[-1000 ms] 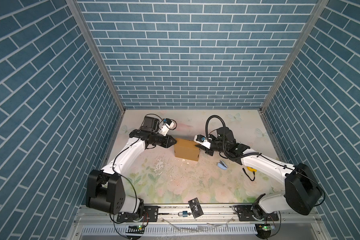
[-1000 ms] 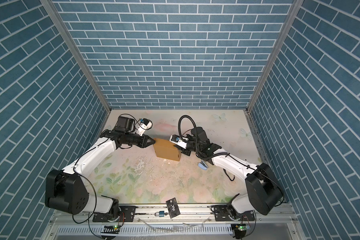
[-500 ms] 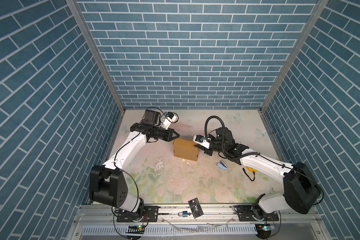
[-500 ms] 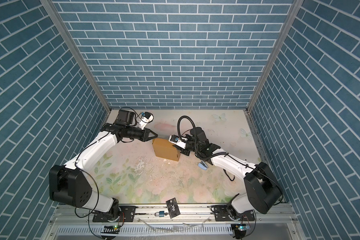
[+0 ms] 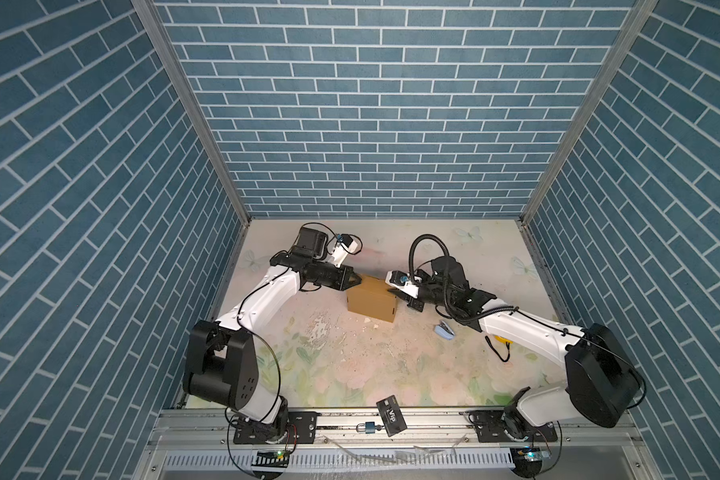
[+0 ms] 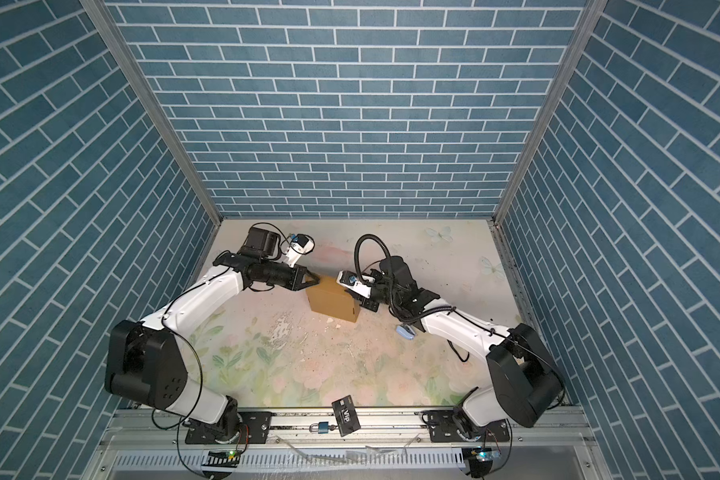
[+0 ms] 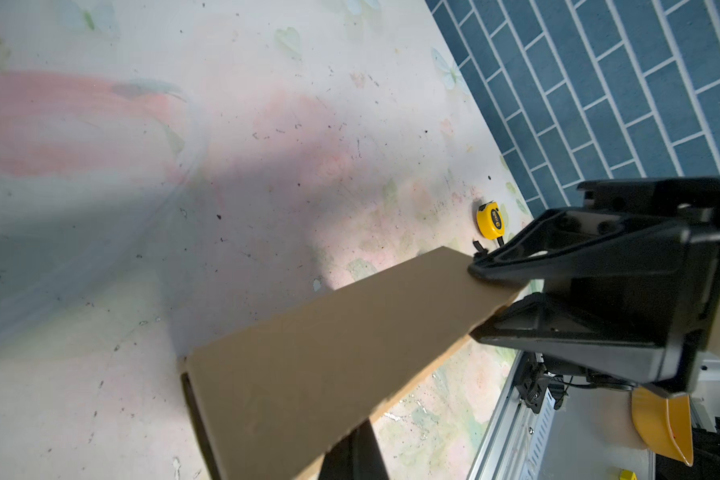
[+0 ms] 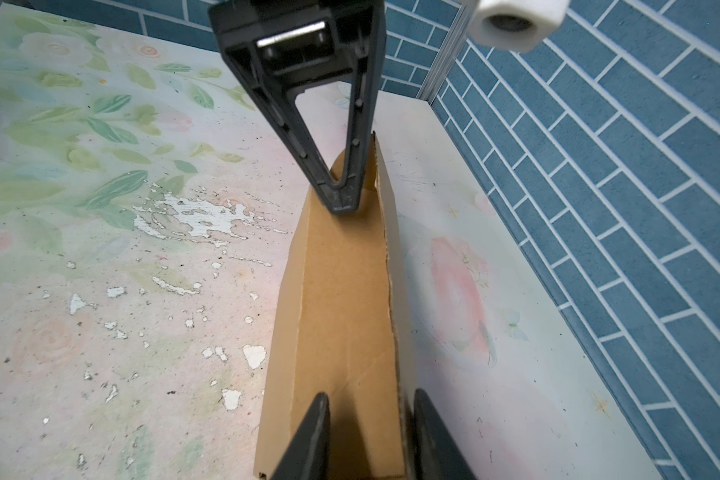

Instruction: Fold the paper box

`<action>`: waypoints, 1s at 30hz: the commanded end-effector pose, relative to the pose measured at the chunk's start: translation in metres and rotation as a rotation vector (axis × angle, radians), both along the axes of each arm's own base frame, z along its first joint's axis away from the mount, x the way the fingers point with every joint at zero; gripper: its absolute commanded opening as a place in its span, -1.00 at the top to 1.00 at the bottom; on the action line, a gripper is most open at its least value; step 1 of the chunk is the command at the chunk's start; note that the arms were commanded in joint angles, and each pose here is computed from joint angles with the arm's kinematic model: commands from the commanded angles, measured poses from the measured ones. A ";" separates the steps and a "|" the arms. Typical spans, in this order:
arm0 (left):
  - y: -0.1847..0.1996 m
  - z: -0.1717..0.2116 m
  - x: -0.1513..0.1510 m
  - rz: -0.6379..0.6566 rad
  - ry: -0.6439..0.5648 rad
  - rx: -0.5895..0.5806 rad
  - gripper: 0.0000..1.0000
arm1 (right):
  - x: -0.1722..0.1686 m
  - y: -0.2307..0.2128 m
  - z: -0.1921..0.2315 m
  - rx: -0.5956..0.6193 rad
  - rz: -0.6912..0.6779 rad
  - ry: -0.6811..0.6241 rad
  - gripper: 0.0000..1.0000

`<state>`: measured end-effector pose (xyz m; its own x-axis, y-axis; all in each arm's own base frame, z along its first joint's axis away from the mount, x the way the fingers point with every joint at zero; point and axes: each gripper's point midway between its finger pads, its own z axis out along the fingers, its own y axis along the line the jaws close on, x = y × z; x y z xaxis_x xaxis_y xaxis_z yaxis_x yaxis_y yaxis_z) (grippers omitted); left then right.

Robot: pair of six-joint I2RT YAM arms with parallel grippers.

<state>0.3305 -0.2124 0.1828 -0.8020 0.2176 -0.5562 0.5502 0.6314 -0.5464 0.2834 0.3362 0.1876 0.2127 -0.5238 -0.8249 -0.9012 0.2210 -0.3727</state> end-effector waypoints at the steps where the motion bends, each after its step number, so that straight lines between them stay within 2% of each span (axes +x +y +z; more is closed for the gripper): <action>1: 0.002 0.000 0.001 0.010 -0.014 0.015 0.95 | -0.019 -0.008 -0.051 -0.104 0.008 0.129 0.35; 4: -0.001 0.007 0.000 0.008 -0.016 -0.009 0.96 | -0.019 -0.010 -0.057 -0.119 0.003 0.131 0.35; 8: -0.010 0.042 -0.006 -0.042 -0.031 -0.089 0.96 | -0.022 -0.009 -0.056 -0.124 0.004 0.130 0.35; 14: -0.016 0.066 0.004 -0.017 -0.036 -0.143 0.97 | -0.022 -0.011 -0.066 -0.140 -0.005 0.149 0.35; 21: -0.014 0.038 0.025 0.053 0.006 -0.089 0.97 | -0.022 -0.012 -0.067 -0.142 -0.015 0.143 0.35; 30: -0.006 -0.001 0.011 0.079 0.042 -0.037 0.97 | -0.022 -0.010 -0.064 -0.134 -0.017 0.142 0.34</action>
